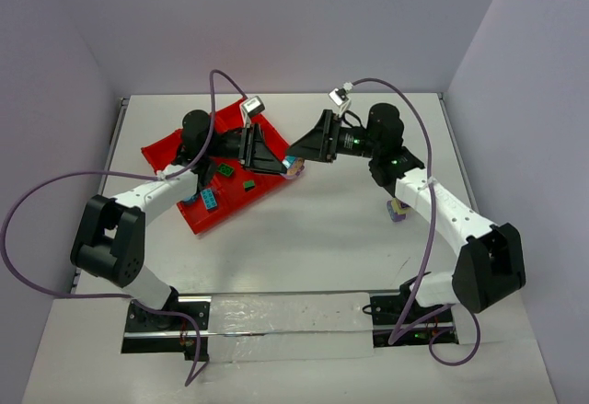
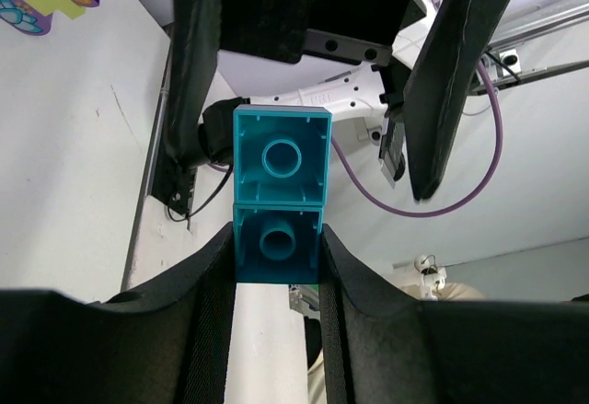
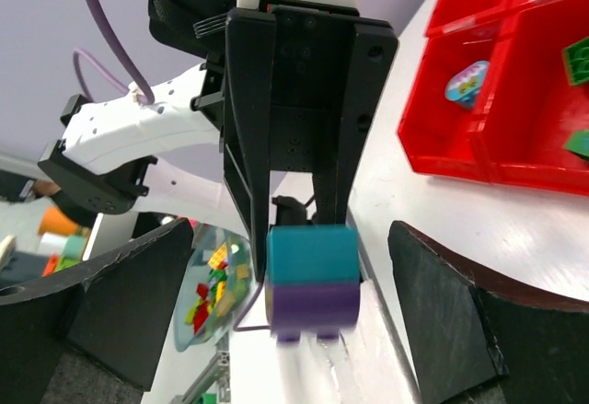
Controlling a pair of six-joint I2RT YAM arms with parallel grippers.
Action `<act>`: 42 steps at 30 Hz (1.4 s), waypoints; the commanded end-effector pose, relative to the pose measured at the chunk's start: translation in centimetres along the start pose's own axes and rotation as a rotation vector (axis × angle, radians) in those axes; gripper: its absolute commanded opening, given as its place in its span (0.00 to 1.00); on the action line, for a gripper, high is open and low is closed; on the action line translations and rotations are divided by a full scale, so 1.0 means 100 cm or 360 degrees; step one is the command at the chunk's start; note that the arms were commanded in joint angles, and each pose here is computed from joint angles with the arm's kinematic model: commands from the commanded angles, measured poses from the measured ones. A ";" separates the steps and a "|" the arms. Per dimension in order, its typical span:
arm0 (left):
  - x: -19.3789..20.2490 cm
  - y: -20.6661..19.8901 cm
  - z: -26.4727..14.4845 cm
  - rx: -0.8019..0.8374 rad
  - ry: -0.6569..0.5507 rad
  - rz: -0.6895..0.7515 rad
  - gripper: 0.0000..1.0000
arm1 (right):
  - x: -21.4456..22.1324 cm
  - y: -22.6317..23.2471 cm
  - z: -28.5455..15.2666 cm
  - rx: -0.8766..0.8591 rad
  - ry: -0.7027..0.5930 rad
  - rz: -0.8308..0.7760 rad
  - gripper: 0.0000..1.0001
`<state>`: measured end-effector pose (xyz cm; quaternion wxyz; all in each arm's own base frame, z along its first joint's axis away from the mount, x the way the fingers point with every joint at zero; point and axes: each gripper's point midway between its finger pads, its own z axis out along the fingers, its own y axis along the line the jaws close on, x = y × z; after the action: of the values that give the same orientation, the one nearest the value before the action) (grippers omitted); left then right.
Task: Sort the legos into containers by color
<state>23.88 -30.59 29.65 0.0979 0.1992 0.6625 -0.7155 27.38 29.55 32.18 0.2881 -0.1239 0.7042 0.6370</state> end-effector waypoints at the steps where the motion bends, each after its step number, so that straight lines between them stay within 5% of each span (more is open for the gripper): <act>1: -0.010 -0.013 -0.006 -0.0009 -0.0086 0.0132 0.00 | -0.015 0.025 -0.020 0.0005 -0.0069 -0.0185 0.91; 8: -0.014 -0.016 -0.007 0.0016 -0.0105 0.0130 0.00 | -0.001 0.015 -0.022 -0.0015 -0.0063 -0.0103 0.80; 15: -0.016 -0.019 -0.006 0.0036 -0.0110 0.0134 0.00 | 0.000 0.002 -0.015 -0.0011 -0.0040 -0.0084 0.79; 23: -0.015 -0.018 -0.007 0.0033 -0.0119 0.0128 0.00 | 0.000 0.002 -0.011 -0.0051 -0.0029 -0.0056 0.61; 30: -0.015 -0.017 -0.007 0.0031 -0.0120 0.0122 0.00 | 0.002 0.003 -0.010 -0.0065 -0.0040 -0.0045 0.01; 42: -0.023 -0.016 -0.030 -0.0036 -0.0186 0.0144 0.00 | 0.018 -0.013 -0.032 0.0043 -0.0032 -0.0077 0.00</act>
<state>25.53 -29.10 29.76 0.1201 0.1636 0.6649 -0.7189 26.76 27.43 29.77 0.2910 -0.1028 0.7114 0.6314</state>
